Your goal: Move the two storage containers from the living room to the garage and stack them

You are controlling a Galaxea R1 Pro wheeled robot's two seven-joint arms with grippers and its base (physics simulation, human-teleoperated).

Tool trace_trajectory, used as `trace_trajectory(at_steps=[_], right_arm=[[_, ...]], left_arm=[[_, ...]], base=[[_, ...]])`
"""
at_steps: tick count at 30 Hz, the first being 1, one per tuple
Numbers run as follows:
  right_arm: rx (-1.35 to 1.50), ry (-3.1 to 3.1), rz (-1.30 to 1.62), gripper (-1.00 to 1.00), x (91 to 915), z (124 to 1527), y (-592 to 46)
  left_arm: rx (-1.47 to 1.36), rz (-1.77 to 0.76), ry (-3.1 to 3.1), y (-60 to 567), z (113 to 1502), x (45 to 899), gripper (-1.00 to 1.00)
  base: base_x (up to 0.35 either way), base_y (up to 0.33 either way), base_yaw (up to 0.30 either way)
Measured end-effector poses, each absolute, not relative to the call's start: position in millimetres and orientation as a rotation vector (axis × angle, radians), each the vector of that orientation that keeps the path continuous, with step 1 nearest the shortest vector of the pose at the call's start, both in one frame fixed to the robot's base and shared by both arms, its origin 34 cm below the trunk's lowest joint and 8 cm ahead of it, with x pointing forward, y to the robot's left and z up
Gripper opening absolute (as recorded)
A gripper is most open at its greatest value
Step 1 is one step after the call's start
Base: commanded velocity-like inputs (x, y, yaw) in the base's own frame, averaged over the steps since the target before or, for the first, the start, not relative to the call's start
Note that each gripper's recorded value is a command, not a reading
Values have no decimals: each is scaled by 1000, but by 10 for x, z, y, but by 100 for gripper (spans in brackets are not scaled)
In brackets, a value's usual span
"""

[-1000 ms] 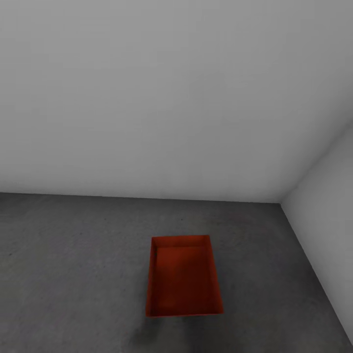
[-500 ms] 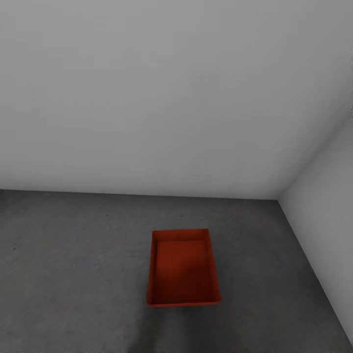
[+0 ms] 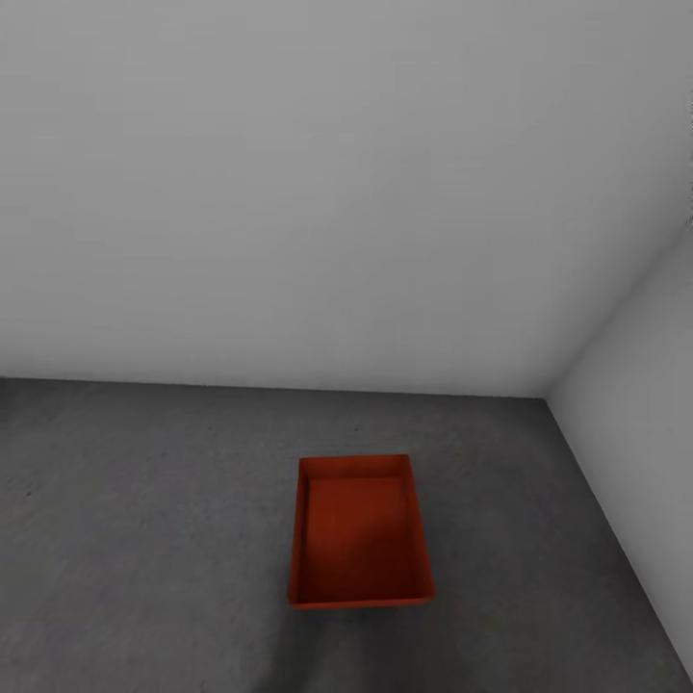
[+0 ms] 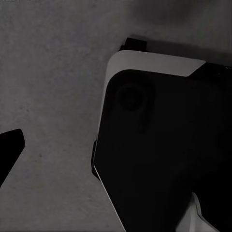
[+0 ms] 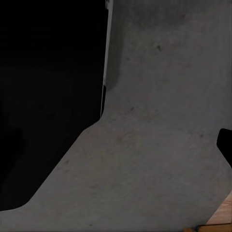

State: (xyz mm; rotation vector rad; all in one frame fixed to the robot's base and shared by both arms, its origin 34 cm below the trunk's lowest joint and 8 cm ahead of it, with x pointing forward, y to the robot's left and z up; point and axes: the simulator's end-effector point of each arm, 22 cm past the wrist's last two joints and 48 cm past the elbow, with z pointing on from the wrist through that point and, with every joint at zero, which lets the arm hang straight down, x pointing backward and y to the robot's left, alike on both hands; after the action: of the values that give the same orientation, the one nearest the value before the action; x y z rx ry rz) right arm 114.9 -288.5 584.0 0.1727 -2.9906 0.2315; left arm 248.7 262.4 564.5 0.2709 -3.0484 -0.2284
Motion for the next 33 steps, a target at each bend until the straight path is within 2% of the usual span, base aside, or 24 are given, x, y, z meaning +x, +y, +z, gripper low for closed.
trace_trajectory(at_steps=[11, 23, 33], right_arm=[[171, -3008, 234, 100, 1218, 5840, -2882], [170, -3026, 236, 100, 1294, 5839, -2882], [169, -3036, 238, 100, 1333, 5842, -2879]], left_arm=[[277, -229, -3064, 2628, 5668, 2556, 100], [282, -231, -3080, 2638, 5693, 2633, 100], [283, -227, -3092, 2634, 5708, 2674, 100]], base=[[-8, 0, 0], [-279, 0, 0], [-46, 0, 0]])
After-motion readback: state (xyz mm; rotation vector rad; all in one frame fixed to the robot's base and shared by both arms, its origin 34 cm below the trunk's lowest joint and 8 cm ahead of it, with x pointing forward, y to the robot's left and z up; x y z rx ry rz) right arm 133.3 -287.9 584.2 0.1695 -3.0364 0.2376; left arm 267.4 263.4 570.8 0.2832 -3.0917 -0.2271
